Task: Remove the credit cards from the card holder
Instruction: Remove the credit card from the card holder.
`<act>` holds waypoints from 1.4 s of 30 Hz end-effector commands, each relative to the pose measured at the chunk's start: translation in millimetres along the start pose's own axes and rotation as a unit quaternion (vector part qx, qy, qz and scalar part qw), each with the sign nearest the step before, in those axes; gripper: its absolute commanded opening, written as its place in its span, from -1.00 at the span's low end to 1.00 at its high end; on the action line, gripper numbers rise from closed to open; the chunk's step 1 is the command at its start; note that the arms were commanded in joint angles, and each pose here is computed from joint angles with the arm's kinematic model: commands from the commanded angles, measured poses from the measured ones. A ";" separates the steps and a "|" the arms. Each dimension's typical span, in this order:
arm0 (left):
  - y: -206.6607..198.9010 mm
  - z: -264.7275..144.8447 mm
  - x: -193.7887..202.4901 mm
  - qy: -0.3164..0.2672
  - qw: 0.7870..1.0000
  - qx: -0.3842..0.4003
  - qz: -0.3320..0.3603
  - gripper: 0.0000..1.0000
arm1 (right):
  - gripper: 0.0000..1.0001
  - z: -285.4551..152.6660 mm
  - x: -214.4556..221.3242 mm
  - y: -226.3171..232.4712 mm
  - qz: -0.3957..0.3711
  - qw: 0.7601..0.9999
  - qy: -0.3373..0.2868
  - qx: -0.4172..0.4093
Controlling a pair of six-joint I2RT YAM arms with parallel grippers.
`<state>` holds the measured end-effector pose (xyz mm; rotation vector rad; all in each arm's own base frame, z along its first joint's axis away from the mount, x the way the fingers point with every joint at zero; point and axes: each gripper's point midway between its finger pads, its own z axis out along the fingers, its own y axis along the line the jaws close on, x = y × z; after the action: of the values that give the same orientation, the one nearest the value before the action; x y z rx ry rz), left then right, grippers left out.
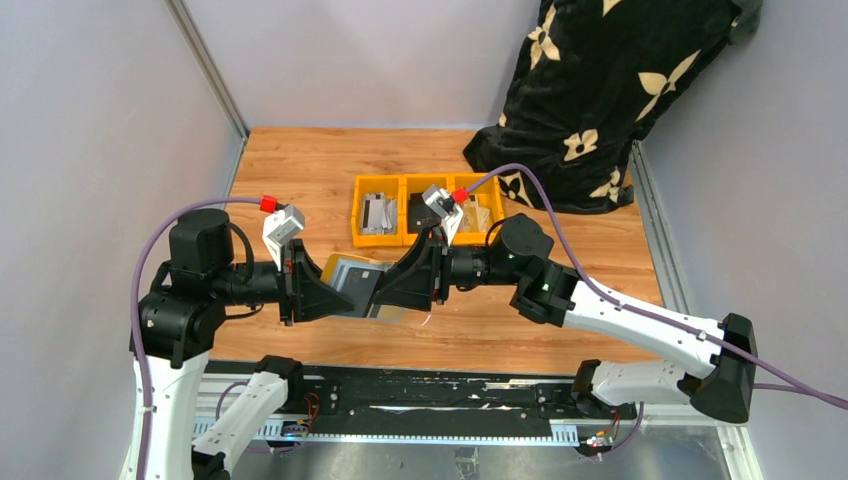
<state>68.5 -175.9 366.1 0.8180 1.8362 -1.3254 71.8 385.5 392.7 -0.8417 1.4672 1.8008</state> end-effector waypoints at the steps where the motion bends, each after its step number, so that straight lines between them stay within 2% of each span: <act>1: -20.9 -2.9 -5.1 -0.007 0.999 0.044 0.014 -1.00 | -0.14 10.9 -0.5 -1.8 0.015 1.000 -0.021 -0.014; 3: -21.4 -3.0 -4.2 -0.007 0.999 0.046 0.014 -1.00 | -0.18 13.9 -0.9 -1.3 0.017 0.999 -0.024 -0.017; 5: -22.8 -3.1 -3.7 -0.006 0.999 0.050 0.014 -0.97 | -0.32 16.6 -0.8 -0.8 0.018 0.999 -0.026 -0.020; 11: -31.7 -3.1 1.8 0.000 0.996 0.091 0.008 -0.43 | -0.95 20.9 -1.3 2.6 0.026 0.999 -0.030 -0.034; 13: -37.3 -3.8 3.7 0.004 0.993 0.114 0.001 -0.28 | -1.00 21.0 -1.5 4.6 0.027 0.999 -0.028 -0.038; 15: -42.0 -4.8 4.9 0.006 0.991 0.131 -0.003 -0.20 | -1.00 21.2 -0.1 6.0 0.028 0.998 -0.024 -0.043; 18: -47.7 -6.3 5.3 0.008 0.988 0.153 -0.006 -0.23 | -1.00 21.5 2.2 6.2 0.031 0.998 -0.019 -0.045; 24: -52.8 -8.0 4.1 0.010 0.986 0.167 -0.010 -0.58 | -1.00 17.8 11.4 5.6 0.033 0.998 -0.007 -0.047; 34: -59.1 -10.6 0.1 0.008 0.985 0.174 -0.003 -0.65 | -1.00 1.1 23.0 -0.3 0.015 1.000 0.014 -0.015; 42: -60.8 -11.6 -1.0 0.005 0.986 0.167 0.003 -0.65 | -1.00 -9.1 18.7 3.3 0.007 1.000 0.004 -0.008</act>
<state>39.6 -183.0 380.0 0.9152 1.7490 -1.5987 52.1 379.1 394.1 -0.8591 1.4112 1.8811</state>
